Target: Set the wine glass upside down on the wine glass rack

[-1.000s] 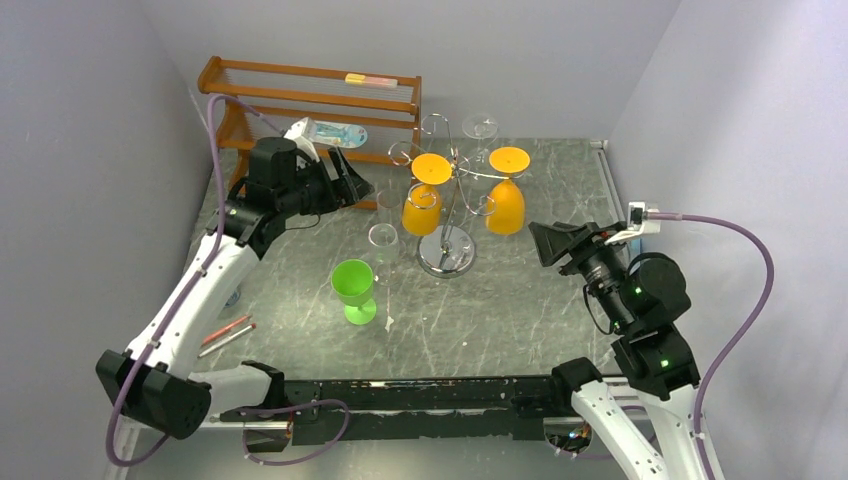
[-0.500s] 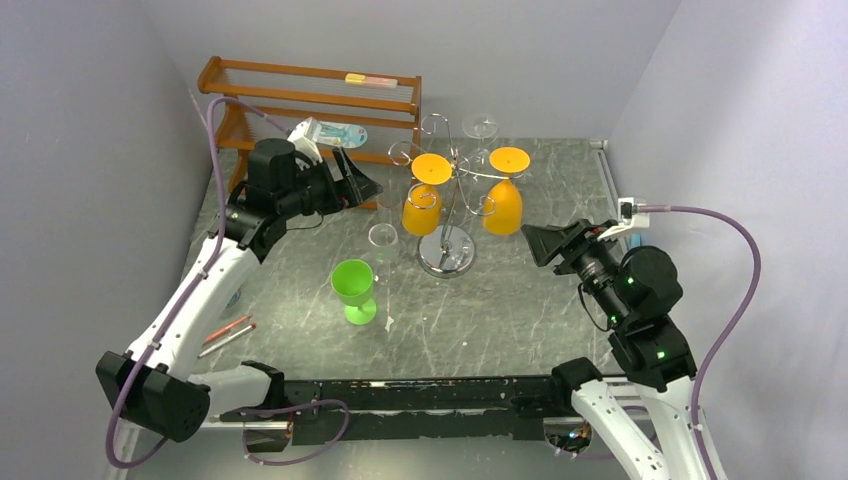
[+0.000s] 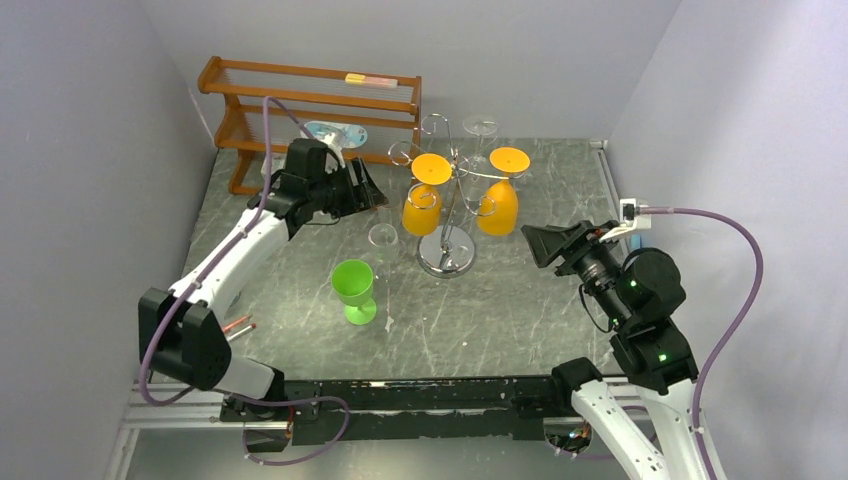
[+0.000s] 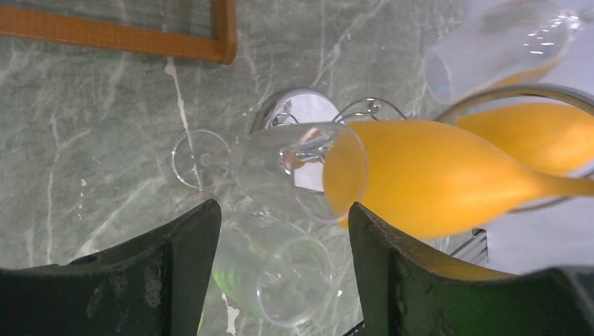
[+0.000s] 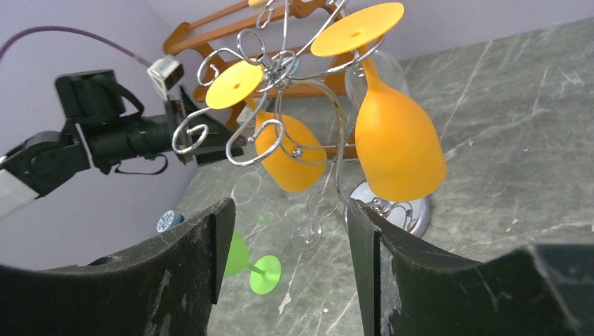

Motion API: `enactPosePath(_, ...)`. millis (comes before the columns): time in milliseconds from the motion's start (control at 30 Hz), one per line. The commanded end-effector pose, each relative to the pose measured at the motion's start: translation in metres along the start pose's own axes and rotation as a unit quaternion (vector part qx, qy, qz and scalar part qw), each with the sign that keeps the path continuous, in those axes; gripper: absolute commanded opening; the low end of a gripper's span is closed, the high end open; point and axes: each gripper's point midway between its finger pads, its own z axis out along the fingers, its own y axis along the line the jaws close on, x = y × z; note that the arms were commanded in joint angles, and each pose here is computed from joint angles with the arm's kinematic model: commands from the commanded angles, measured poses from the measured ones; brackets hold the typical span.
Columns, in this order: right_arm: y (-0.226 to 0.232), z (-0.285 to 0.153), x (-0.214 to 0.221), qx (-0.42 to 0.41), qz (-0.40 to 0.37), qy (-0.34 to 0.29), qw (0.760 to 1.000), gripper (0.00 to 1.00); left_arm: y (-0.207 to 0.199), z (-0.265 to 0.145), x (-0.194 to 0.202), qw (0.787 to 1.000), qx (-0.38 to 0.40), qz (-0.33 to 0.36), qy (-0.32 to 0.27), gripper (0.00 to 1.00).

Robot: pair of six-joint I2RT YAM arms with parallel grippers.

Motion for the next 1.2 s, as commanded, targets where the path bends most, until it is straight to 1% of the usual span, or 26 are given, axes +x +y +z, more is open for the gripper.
enactPosePath(0,0.002,-0.007,-0.008,-0.001,-0.002,-0.018,1.0,0.63,0.006,0.01,-0.014,0.999,-0.02,0.032,-0.011,0.69)
enactPosePath(100,0.0,-0.008,-0.008,0.003,-0.004,-0.018,1.0,0.63,0.011,0.015,-0.005,0.998,-0.031,0.049,0.015,0.65)
enactPosePath(200,0.0,-0.008,-0.007,0.003,-0.004,-0.019,1.0,0.63,0.022,0.018,0.0,0.996,-0.058,0.06,0.035,0.57)
enactPosePath(300,0.0,-0.007,-0.008,0.003,-0.005,-0.019,1.0,0.64,0.035,0.018,-0.007,0.992,-0.099,0.07,0.033,0.48)
enactPosePath(400,0.0,-0.006,-0.007,0.001,-0.006,-0.018,1.0,0.63,0.041,0.017,-0.015,0.989,-0.124,0.082,0.025,0.41)
enactPosePath(500,0.001,-0.006,-0.007,0.001,-0.006,-0.016,1.0,0.63,0.046,0.017,-0.017,0.985,-0.141,0.093,0.037,0.29)
enactPosePath(633,0.001,-0.007,-0.007,0.001,-0.006,-0.018,1.0,0.63,0.053,0.016,-0.016,0.979,-0.158,0.114,0.056,0.18)
enactPosePath(700,0.001,-0.007,-0.007,0.001,-0.007,-0.019,1.0,0.63,0.056,0.014,-0.018,0.976,-0.165,0.126,0.062,0.08)
enactPosePath(733,0.001,-0.007,-0.008,0.001,-0.008,-0.019,1.0,0.63,0.058,0.011,-0.019,0.974,-0.175,0.132,0.063,0.05)
enactPosePath(767,0.001,-0.007,-0.008,0.001,-0.008,-0.018,1.0,0.63,0.057,0.009,-0.021,0.973,-0.176,0.136,0.063,0.05)
enactPosePath(867,0.002,-0.006,-0.008,-0.001,-0.008,-0.018,1.0,0.63,0.063,-0.003,-0.037,0.964,-0.214,0.153,0.041,0.05)
enactPosePath(1000,0.003,-0.005,-0.009,-0.002,-0.01,-0.017,1.0,0.63,0.071,-0.028,-0.055,0.948,-0.268,0.169,0.02,0.05)
enactPosePath(1067,0.003,-0.004,-0.01,-0.002,-0.011,-0.017,1.0,0.63,0.077,-0.039,-0.054,0.941,-0.29,0.175,0.022,0.05)
enactPosePath(1167,0.003,-0.003,-0.009,-0.003,-0.011,-0.017,1.0,0.63,0.085,-0.052,-0.043,0.934,-0.306,0.179,0.038,0.05)
